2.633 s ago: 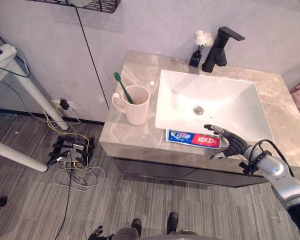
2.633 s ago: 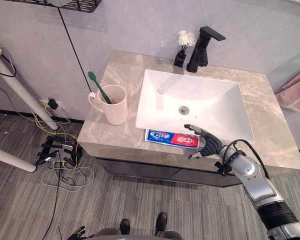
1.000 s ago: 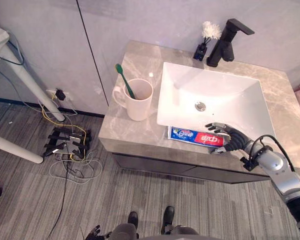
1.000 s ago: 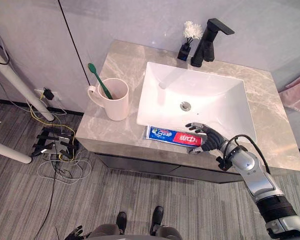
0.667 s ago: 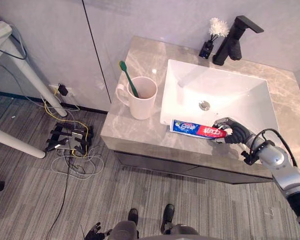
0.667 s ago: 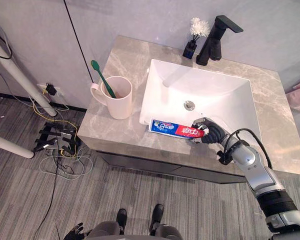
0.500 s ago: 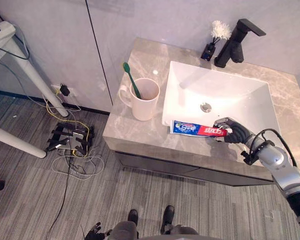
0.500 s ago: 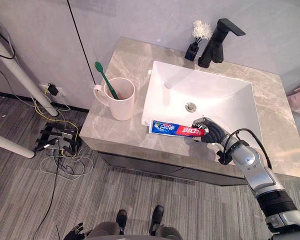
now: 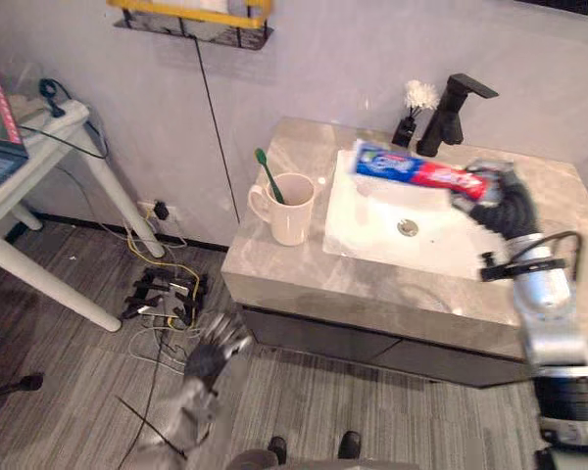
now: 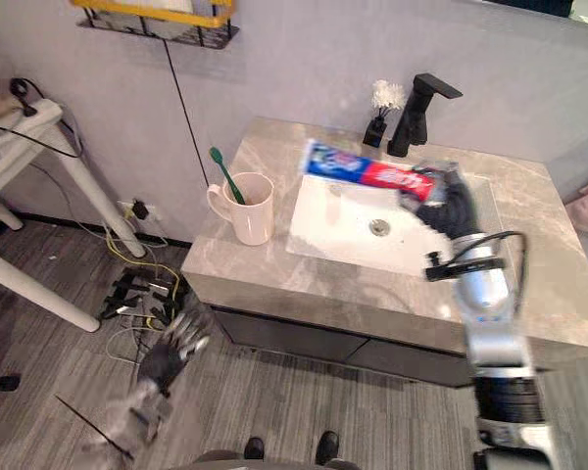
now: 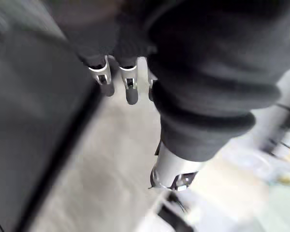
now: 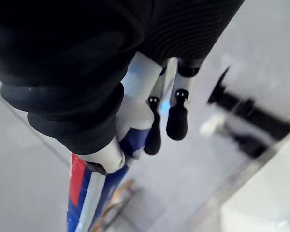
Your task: Organize washtable
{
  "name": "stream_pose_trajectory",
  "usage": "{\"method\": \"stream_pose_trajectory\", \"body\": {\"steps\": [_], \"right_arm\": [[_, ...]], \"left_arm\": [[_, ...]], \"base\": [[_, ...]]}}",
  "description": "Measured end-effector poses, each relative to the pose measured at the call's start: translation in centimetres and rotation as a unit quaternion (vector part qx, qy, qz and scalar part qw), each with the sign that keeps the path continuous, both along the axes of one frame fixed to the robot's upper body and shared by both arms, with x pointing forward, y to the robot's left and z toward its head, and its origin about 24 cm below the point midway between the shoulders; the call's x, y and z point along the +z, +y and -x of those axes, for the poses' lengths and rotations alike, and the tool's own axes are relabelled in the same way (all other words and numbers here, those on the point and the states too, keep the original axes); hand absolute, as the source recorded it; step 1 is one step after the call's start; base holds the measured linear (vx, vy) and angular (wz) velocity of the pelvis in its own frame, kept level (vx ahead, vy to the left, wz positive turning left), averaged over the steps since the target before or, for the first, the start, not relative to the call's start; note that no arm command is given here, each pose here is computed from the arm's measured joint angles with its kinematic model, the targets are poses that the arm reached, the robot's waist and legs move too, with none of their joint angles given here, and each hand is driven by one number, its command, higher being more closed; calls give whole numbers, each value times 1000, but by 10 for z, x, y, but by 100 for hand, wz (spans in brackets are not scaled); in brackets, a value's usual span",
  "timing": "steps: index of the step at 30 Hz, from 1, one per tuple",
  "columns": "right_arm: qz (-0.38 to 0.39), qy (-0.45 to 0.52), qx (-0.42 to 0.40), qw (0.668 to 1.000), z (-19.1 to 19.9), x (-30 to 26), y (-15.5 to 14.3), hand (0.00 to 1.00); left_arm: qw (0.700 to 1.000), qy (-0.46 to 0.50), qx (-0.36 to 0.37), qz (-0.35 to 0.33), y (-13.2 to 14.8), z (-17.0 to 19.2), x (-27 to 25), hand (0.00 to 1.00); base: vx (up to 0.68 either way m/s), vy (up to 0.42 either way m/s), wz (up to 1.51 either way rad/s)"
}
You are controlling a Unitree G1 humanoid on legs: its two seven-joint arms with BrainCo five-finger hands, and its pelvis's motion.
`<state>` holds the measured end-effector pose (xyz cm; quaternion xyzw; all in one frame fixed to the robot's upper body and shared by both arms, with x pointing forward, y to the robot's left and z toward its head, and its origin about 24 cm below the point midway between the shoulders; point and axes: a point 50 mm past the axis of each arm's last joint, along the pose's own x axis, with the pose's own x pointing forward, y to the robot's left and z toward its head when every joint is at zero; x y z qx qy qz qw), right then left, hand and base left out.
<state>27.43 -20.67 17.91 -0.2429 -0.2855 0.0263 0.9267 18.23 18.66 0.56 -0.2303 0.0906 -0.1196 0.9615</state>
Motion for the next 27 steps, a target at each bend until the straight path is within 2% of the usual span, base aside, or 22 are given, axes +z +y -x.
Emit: {"method": "stream_pose_trajectory", "body": {"steps": [4, 5, 7, 11, 18, 27], "right_arm": [[-16, -16, 30, 999, 4, 4, 16, 100], [-28, -18, 44, 998, 6, 3, 24, 100], [-40, -23, 100, 994, 12, 4, 51, 100], [-37, -21, 146, 988, 17, 3, 71, 100], [-63, -23, 146, 987, 17, 1, 79, 100], [-75, 19, 132, 988, 22, -19, 82, 100]], "left_arm": [[999, 4, -24, 29, -10, -2, 1, 0], [998, 6, -48, 32, -18, -2, 3, 0], [989, -14, -132, 67, -56, -8, 20, 0], [971, -82, -200, 101, -89, -20, 53, 0], [962, -83, -238, 104, -106, -20, 57, 0], [965, -94, -222, 107, -112, -29, 67, 0]], "base": [[-16, 17, 1], [0, 0, 0], [-22, 3, 5], [-11, -1, 11], [-32, -2, 5], [-12, 3, 0]]}}
